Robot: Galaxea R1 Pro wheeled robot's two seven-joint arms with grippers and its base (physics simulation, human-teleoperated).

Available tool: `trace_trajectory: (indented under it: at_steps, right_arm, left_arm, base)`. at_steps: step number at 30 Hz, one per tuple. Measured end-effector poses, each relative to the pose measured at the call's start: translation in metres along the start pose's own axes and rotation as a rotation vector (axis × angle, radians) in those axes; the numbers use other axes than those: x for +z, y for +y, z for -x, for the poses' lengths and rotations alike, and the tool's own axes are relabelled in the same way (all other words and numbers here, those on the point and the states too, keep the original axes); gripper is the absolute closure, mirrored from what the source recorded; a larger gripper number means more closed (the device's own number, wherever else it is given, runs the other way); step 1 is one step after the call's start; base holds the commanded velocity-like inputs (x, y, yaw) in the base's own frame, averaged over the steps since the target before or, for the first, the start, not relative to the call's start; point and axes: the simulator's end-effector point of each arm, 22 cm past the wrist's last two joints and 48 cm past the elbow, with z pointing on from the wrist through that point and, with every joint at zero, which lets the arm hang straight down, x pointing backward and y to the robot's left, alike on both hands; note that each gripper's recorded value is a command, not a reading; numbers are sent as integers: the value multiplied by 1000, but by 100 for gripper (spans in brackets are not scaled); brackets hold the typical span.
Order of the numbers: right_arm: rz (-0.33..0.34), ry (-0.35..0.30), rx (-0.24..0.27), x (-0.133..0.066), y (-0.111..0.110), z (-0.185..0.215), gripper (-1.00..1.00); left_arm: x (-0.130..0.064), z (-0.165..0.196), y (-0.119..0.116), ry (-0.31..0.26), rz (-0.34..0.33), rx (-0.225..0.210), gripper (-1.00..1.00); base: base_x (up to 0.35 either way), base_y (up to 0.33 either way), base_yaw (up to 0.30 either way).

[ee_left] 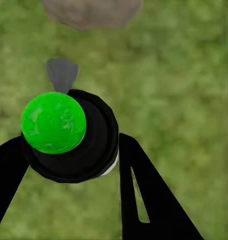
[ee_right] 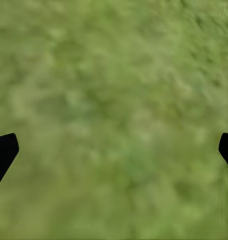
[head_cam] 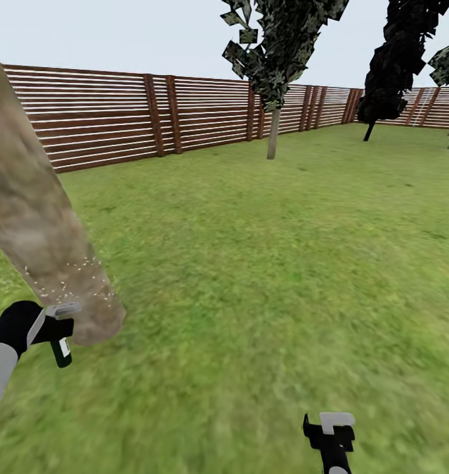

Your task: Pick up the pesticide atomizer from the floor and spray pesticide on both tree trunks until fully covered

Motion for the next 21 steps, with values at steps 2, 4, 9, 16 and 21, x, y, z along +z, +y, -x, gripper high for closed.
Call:
trace_trajectory:
  at_steps: [2, 4, 9, 16, 21]
  right_arm:
    - [0, 0, 1, 0, 0, 0, -100]
    - [0, 1, 1, 0, 0, 0, -100]
    - [1, 0, 0, 0, 0, 0, -100]
    - [1, 0, 0, 0, 0, 0, -100]
    - [0, -1, 0, 0, 0, 0, -100]
  left_arm:
    - [0, 0, 0, 1, 0, -1, 100]
    - [0, -1, -1, 2, -1, -1, 100]
    - [0, 0, 0, 1, 1, -1, 100]
    - [-4, 7, -1, -6, 3, 8, 100]
    - [-29, 45, -2, -27, -13, -24, 100]
  base:
    - [17, -269, 0]
    - [3, -273, 42]
    - [0, -274, 236]
    - [0, -135, 277]
    - [0, -1, 277]
